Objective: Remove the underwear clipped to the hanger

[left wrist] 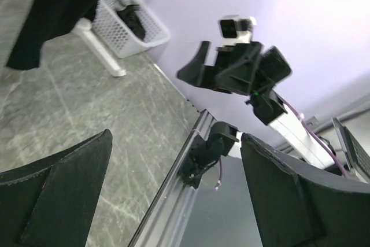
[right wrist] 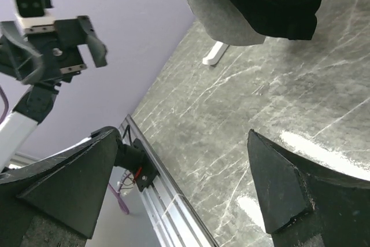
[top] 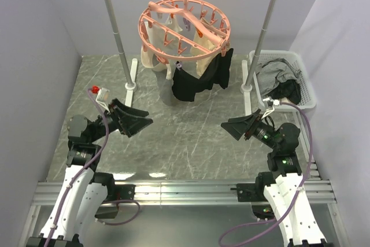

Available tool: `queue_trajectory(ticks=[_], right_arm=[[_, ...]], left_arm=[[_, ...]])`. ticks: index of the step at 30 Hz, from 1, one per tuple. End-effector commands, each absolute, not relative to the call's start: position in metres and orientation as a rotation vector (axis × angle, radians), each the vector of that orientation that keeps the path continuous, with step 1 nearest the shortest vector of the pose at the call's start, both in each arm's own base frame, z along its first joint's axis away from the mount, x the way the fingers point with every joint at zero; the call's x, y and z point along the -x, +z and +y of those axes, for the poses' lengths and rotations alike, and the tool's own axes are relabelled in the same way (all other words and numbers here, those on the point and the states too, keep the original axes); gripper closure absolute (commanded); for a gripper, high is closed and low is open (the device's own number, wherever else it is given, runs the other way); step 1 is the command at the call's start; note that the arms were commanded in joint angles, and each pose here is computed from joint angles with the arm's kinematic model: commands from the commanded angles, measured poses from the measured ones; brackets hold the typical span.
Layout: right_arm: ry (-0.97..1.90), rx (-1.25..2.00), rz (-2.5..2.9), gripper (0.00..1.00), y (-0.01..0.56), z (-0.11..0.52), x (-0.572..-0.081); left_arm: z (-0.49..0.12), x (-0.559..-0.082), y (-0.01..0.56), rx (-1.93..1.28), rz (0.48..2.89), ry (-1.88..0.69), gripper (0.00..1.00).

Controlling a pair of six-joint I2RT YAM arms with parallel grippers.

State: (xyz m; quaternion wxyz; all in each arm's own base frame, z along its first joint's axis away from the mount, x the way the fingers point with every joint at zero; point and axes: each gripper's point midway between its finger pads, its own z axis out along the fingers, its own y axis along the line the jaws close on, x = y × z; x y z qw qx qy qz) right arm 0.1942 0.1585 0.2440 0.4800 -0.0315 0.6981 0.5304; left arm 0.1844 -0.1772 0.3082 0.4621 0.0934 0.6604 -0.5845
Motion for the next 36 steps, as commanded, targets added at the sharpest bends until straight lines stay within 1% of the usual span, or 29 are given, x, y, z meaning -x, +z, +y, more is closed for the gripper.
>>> queue_trajectory(ticks=[1,3,4,5,6,7,8,9,11,12,13,14,15,17,18,19,20,21,23,24,28,29,35,36], right_arm=[[1.283,0.169,1.642,0.0,0.265,0.162,-0.194],[1.316,0.199,1.635,0.0,0.266,0.167,-0.191],[1.314,0.204,1.621,0.0,0.266,0.168,-0.193],[1.312,0.202,1.618,0.0,0.266,0.168,-0.195],[1.304,0.21,1.62,0.0,0.265,0.17,-0.196],[1.298,0.196,1.633,0.0,0.264,0.172,-0.199],[1.294,0.2,1.639,0.0,0.264,0.174,-0.2],[1.28,0.206,1.659,0.0,0.262,0.176,-0.202],[1.259,0.21,1.677,0.0,0.261,0.183,-0.205],[1.232,0.211,1.707,0.0,0.253,0.184,-0.207],[1.232,0.231,1.712,0.0,0.255,0.189,-0.205],[1.196,0.206,1.721,0.0,0.254,0.187,-0.211],[1.181,0.212,1.731,0.0,0.252,0.188,-0.212],[1.164,0.2,1.745,0.0,0.249,0.188,-0.213],[1.159,0.196,1.74,0.0,0.249,0.187,-0.212],[1.155,0.195,1.742,0.0,0.247,0.186,-0.212],[1.15,0.193,1.74,0.0,0.248,0.185,-0.211],[1.137,0.192,1.743,0.0,0.246,0.184,-0.209],[1.119,0.19,1.746,0.0,0.245,0.181,-0.209],[1.116,0.189,1.748,0.0,0.245,0.181,-0.207],[1.111,0.194,1.752,0.0,0.243,0.179,-0.202],[1.113,0.194,1.751,0.0,0.242,0.179,-0.201],[1.127,0.2,1.752,0.0,0.241,0.179,-0.196],[1.132,0.205,1.752,0.0,0.241,0.18,-0.195]], left_arm=[[-0.188,-0.165,0.319,-0.345,1.542,-1.481,0.01],[-0.194,-0.167,0.321,-0.33,1.52,-1.473,0.01],[-0.206,-0.158,0.321,-0.366,1.523,-1.505,0.01],[-0.212,-0.159,0.321,-0.398,1.513,-1.472,0.01],[-0.215,-0.168,0.327,-0.342,1.528,-1.429,0.0],[-0.231,-0.162,0.323,-0.414,1.543,-1.429,0.02],[-0.236,-0.163,0.333,-0.419,1.534,-1.411,0.02],[-0.247,-0.17,0.325,-0.398,1.576,-1.385,0.04],[-0.253,-0.183,0.325,-0.373,1.575,-1.311,0.05],[-0.26,-0.196,0.317,-0.323,1.605,-1.259,0.07],[-0.263,-0.203,0.313,-0.331,1.605,-1.207,0.02],[-0.265,-0.212,0.314,-0.308,1.609,-1.162,0.01],[-0.274,-0.221,0.298,-0.292,1.661,-1.106,0.02],[-0.273,-0.245,0.296,-0.24,1.654,-0.962,0.03],[-0.281,-0.252,0.28,-0.241,1.695,-0.909,0.04],[-0.278,-0.263,0.279,-0.224,1.68,-0.831,0.06],[-0.281,-0.268,0.281,-0.216,1.671,-0.803,0.06],[-0.289,-0.273,0.27,-0.23,1.688,-0.774,0.09],[-0.291,-0.285,0.271,-0.232,1.65,-0.717,0.11],[-0.295,-0.292,0.261,-0.236,1.657,-0.685,0.14],[-0.288,-0.316,0.254,-0.206,1.642,-0.527,0.14],[-0.285,-0.322,0.259,-0.181,1.623,-0.499,0.13],[-0.29,-0.348,0.25,-0.254,1.579,-0.324,0.13],[-0.294,-0.353,0.242,-0.278,1.583,-0.301,0.13]])
